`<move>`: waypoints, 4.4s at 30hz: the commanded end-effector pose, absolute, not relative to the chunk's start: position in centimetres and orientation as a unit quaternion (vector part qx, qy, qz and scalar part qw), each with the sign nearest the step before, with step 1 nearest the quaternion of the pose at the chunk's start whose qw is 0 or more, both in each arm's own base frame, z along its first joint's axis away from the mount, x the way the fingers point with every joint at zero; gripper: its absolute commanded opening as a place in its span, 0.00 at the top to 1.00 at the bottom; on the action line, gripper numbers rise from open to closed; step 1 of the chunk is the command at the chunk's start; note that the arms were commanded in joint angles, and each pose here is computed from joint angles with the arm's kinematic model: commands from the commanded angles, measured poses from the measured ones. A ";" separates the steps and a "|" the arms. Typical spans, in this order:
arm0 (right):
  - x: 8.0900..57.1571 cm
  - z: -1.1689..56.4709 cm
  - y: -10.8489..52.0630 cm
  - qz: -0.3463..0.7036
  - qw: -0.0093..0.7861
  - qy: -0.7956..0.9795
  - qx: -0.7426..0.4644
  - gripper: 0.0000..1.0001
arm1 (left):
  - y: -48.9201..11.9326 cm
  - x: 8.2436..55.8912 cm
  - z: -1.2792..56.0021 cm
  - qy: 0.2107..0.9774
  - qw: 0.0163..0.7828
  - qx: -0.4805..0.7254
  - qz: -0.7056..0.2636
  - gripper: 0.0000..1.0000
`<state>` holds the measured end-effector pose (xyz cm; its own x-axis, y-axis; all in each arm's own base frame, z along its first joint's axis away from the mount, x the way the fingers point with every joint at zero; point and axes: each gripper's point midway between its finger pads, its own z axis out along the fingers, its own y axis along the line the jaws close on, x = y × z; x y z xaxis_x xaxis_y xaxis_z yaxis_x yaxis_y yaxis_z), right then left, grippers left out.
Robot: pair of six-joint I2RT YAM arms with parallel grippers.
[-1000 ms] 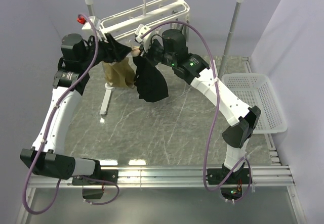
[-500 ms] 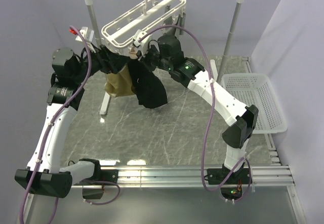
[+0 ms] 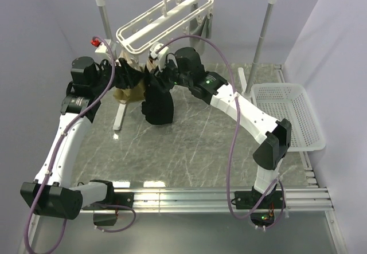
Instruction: Clip the underwear to the hanger
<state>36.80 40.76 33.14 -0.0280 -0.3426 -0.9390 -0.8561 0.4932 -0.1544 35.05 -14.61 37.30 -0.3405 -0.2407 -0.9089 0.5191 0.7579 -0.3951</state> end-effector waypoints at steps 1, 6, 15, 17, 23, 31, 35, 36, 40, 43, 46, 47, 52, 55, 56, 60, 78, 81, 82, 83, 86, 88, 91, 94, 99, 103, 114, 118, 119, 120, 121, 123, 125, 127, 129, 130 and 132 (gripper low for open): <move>34.2 38.2 39.9 0.279 0.571 0.641 -0.430 0.45 | -13.7 35.9 37.2 0.747 0.586 0.102 -0.297 0.45; 33.7 38.1 37.5 0.314 0.559 0.650 -0.408 0.34 | -15.0 33.5 37.8 0.704 0.608 0.173 -0.324 0.41; 34.5 33.6 31.0 0.370 0.525 0.674 -0.365 0.32 | -15.7 29.7 31.2 0.725 0.549 0.250 -0.331 0.35; 34.9 32.2 30.8 0.380 0.525 0.658 -0.383 0.32 | -15.8 29.6 29.5 0.731 0.539 0.261 -0.328 0.34; 39.3 28.0 30.8 0.404 0.507 0.679 -0.344 0.32 | -15.7 31.3 27.2 0.738 0.538 0.274 -0.302 0.33; 41.0 26.4 32.1 0.466 0.477 0.694 -0.271 0.37 | -15.7 31.2 25.7 0.754 0.536 0.227 -0.305 0.35; 40.9 25.9 33.3 0.478 0.470 0.693 -0.265 0.42 | -17.2 29.3 23.9 0.762 0.521 0.224 -0.313 0.37; 40.9 25.7 33.6 0.483 0.466 0.694 -0.261 0.44 | -18.0 28.9 23.6 0.763 0.519 0.227 -0.311 0.37; 40.0 25.6 35.5 0.493 0.461 0.689 -0.263 0.49 | -19.0 28.7 22.8 0.769 0.530 0.206 -0.292 0.34; 39.4 25.4 37.2 0.501 0.456 0.685 -0.269 0.52 | -19.2 30.0 23.3 0.772 0.546 0.180 -0.272 0.31; 38.6 25.0 38.8 0.508 0.446 0.682 -0.279 0.55 | -18.5 32.2 23.4 0.779 0.560 0.152 -0.237 0.31; 38.3 25.0 39.2 0.512 0.442 0.682 -0.280 0.57 | -18.3 32.7 23.3 0.782 0.561 0.147 -0.228 0.31; 37.8 25.9 38.8 0.528 0.436 0.676 -0.272 0.64 | -18.6 35.7 23.6 0.774 0.583 0.138 -0.205 0.32; 37.7 27.5 37.1 0.544 0.436 0.671 -0.254 0.64 | -18.8 36.8 23.3 0.774 0.586 0.135 -0.199 0.33; 37.6 27.5 36.5 0.551 0.427 0.675 -0.241 0.64 | -18.7 37.3 23.5 0.771 0.592 0.132 -0.195 0.33; 37.9 28.8 33.4 0.547 0.442 0.672 -0.230 0.49 | -18.6 38.5 22.9 0.774 0.593 0.131 -0.179 0.46; 47.9 21.2 30.1 0.542 0.408 0.725 -0.117 0.21 | -19.2 37.7 22.0 0.771 0.549 0.176 -0.271 0.97; 48.1 19.8 31.0 0.570 0.384 0.716 -0.121 0.11 | -19.1 37.3 21.4 0.777 0.540 0.178 -0.273 0.99; 48.5 20.0 31.2 0.584 0.372 0.714 -0.109 0.09 | -19.1 37.3 21.5 0.776 0.539 0.179 -0.275 0.99; 48.8 18.5 31.6 0.591 0.353 0.719 -0.099 0.07 | -19.1 37.3 21.5 0.776 0.538 0.179 -0.276 0.99; 49.3 18.1 32.2 0.623 0.328 0.706 -0.074 0.05 | -19.4 37.2 21.5 0.776 0.531 0.189 -0.283 0.99; 49.9 19.2 32.9 0.637 0.331 0.692 -0.075 0.05 | -19.5 37.2 21.5 0.775 0.529 0.195 -0.285 0.99; 50.6 18.7 33.9 0.644 0.322 0.691 -0.068 0.04 | -19.7 37.0 21.4 0.775 0.523 0.204 -0.290 0.99; 50.7 18.5 35.3 0.661 0.304 0.683 -0.064 0.04 | -19.9 36.6 21.2 0.775 0.515 0.215 -0.296 1.00; 50.5 18.3 36.8 0.678 0.287 0.673 -0.061 0.04 | -20.0 36.3 20.9 0.776 0.509 0.224 -0.298 0.99; 50.6 17.6 38.1 0.680 0.278 0.676 -0.058 0.04 | -20.1 36.2 20.9 0.777 0.505 0.230 -0.299 1.00; 46.3 17.7 38.0 0.711 0.242 0.656 -0.067 0.07 | -20.1 36.6 20.7 0.780 0.501 0.229 -0.296 0.99; 44.7 18.9 37.4 0.722 0.238 0.645 -0.077 0.10 | -20.1 36.7 20.7 0.781 0.501 0.227 -0.296 0.99; 44.4 19.5 37.3 0.727 0.245 0.635 -0.086 0.12 | -20.1 36.7 20.6 0.782 0.500 0.227 -0.296 1.00; 44.2 19.6 37.2 0.731 0.240 0.633 -0.081 0.14 | -20.1 36.8 20.6 0.781 0.501 0.226 -0.295 0.99; 44.1 19.9 37.2 0.734 0.242 0.629 -0.081 0.18 | -20.1 36.8 20.7 0.781 0.502 0.227 -0.296 1.00; 44.1 20.6 37.1 0.742 0.245 0.619 -0.079 0.25 | -20.1 36.9 20.8 0.781 0.501 0.227 -0.296 0.99; 44.2 21.2 37.1 0.750 0.252 0.607 -0.076 0.35 | -20.1 36.9 20.8 0.781 0.501 0.227 -0.295 0.99; 44.4 22.1 36.9 0.756 0.253 0.599 -0.073 0.46 | -20.1 36.9 20.8 0.783 0.499 0.226 -0.294 0.99; 44.3 22.5 36.8 0.759 0.256 0.594 -0.074 0.55 | -20.0 36.9 20.7 0.786 0.497 0.224 -0.292 0.99; 44.0 23.3 36.6 0.760 0.259 0.590 -0.079 0.69 | -20.0 37.0 20.7 0.787 0.496 0.222 -0.292 1.00; 43.7 23.2 36.0 0.757 0.262 0.592 -0.081 0.99 | -19.9 37.0 20.7 0.791 0.493 0.212 -0.293 1.00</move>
